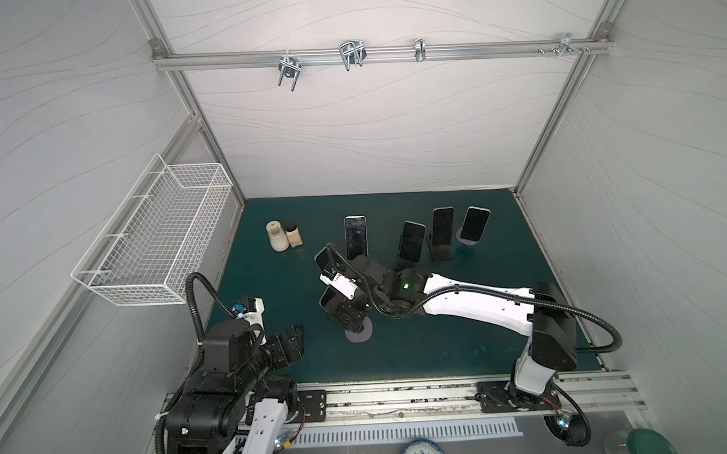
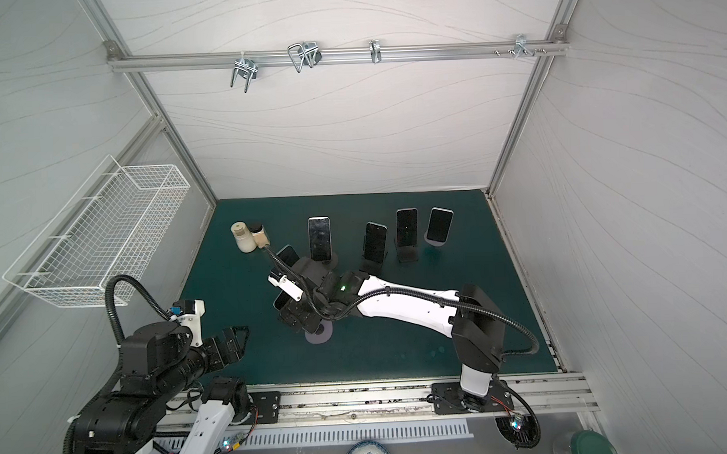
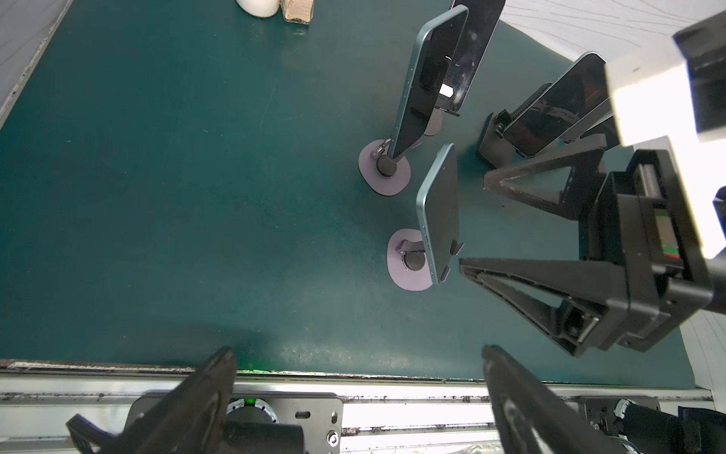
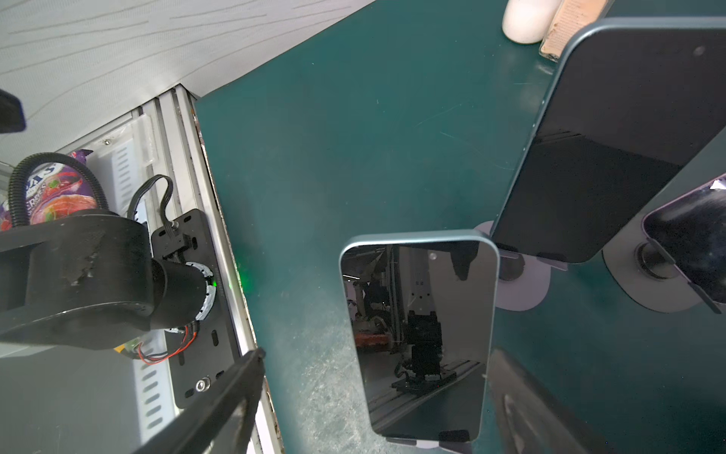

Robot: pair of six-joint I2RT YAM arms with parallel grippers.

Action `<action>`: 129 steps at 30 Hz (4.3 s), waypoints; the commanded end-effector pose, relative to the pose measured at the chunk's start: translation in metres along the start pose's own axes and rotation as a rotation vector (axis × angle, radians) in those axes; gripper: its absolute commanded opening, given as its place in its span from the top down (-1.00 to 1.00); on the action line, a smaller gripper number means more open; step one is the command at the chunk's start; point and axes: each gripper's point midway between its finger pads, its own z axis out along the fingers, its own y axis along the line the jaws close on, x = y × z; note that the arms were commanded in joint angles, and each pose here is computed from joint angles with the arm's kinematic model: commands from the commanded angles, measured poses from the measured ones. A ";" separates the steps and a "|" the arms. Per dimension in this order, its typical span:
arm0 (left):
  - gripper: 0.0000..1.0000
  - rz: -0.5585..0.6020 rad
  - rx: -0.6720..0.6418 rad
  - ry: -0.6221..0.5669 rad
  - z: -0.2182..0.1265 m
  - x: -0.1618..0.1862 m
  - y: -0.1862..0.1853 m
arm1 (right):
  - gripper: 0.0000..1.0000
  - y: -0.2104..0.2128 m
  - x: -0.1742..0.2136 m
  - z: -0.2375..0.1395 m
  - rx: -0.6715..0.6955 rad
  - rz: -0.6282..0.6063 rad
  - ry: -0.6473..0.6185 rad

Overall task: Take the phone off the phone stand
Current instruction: 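Lower the open right gripper around the teal phone's top edge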

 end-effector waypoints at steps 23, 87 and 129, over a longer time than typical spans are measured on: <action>-0.98 0.041 0.110 0.023 0.015 0.006 -0.016 | -0.83 -0.003 0.002 0.016 0.066 -0.064 0.050; -0.98 -0.013 0.085 0.075 0.029 0.009 -0.011 | -0.80 -0.017 0.013 0.048 0.116 -0.059 0.087; -0.98 -0.023 0.071 0.065 0.029 0.008 -0.008 | -0.52 -0.014 0.015 0.043 0.101 -0.066 0.097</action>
